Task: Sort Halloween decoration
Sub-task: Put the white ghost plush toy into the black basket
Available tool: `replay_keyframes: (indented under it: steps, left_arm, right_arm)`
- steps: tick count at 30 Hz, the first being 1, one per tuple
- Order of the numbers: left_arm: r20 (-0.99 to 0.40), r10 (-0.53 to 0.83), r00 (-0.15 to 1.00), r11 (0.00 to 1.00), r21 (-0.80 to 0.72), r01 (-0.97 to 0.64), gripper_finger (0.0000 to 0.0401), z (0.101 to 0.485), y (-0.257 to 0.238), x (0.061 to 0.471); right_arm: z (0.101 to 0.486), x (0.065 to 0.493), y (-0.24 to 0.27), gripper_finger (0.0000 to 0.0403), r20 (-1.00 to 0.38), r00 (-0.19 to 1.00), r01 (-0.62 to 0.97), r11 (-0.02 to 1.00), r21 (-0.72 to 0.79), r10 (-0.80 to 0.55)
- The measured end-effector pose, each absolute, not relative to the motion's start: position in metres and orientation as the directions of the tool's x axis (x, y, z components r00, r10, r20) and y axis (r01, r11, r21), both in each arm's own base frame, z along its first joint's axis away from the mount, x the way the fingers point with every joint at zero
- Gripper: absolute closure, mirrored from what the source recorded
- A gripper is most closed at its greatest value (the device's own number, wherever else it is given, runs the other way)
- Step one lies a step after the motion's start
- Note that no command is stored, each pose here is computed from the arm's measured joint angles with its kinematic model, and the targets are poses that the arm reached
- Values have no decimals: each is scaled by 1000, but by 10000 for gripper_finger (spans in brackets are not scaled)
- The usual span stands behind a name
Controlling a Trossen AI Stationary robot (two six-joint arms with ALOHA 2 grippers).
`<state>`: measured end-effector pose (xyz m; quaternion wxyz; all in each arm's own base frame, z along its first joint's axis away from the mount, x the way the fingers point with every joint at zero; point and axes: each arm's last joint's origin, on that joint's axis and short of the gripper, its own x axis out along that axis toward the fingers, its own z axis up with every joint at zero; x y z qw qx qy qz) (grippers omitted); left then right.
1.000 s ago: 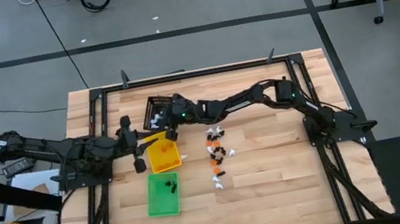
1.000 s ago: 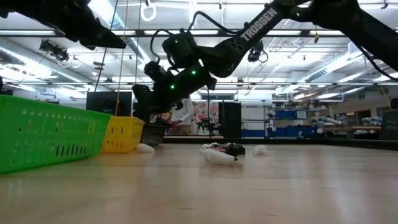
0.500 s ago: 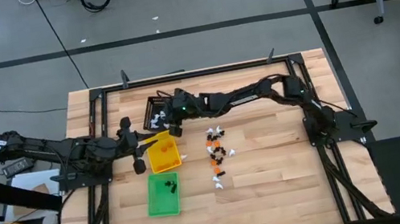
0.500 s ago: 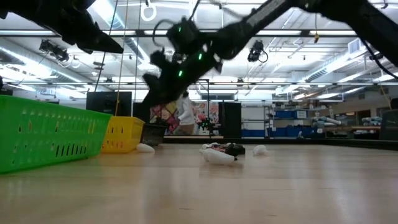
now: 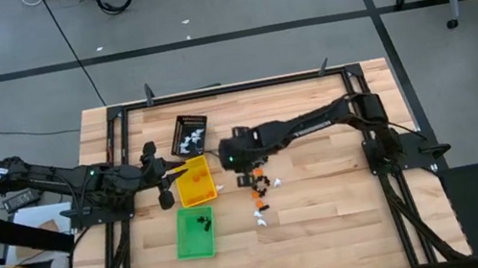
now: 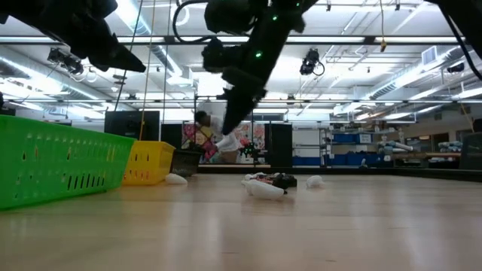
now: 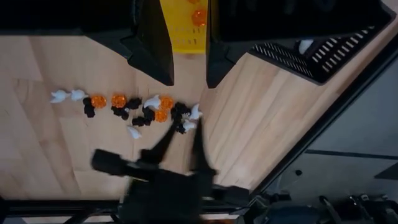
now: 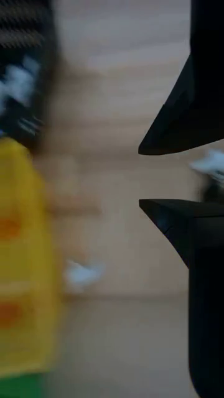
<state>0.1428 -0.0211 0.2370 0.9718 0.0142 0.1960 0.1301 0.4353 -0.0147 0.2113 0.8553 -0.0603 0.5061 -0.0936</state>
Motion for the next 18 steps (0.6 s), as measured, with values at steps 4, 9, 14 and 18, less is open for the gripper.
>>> replay_keyframes:
  steps: [4,9,14,18]
  left_arm:
    - [-374,258,891,966,77,-247,332,237,-21,143]
    - [-372,258,892,966,83,-245,332,238,-21,143]
    - [-367,258,894,966,84,-244,332,238,-21,143]
    - [-366,258,894,966,83,-244,332,238,-21,143]
  right_arm:
    - [206,419,4,275,-929,326,49,984,-170,-177]
    - [201,400,28,275,-982,140,-61,989,-136,-126]
    - [200,393,40,266,-991,79,-132,984,-118,-109]
    - [193,391,41,245,-993,79,-134,986,-100,-90]
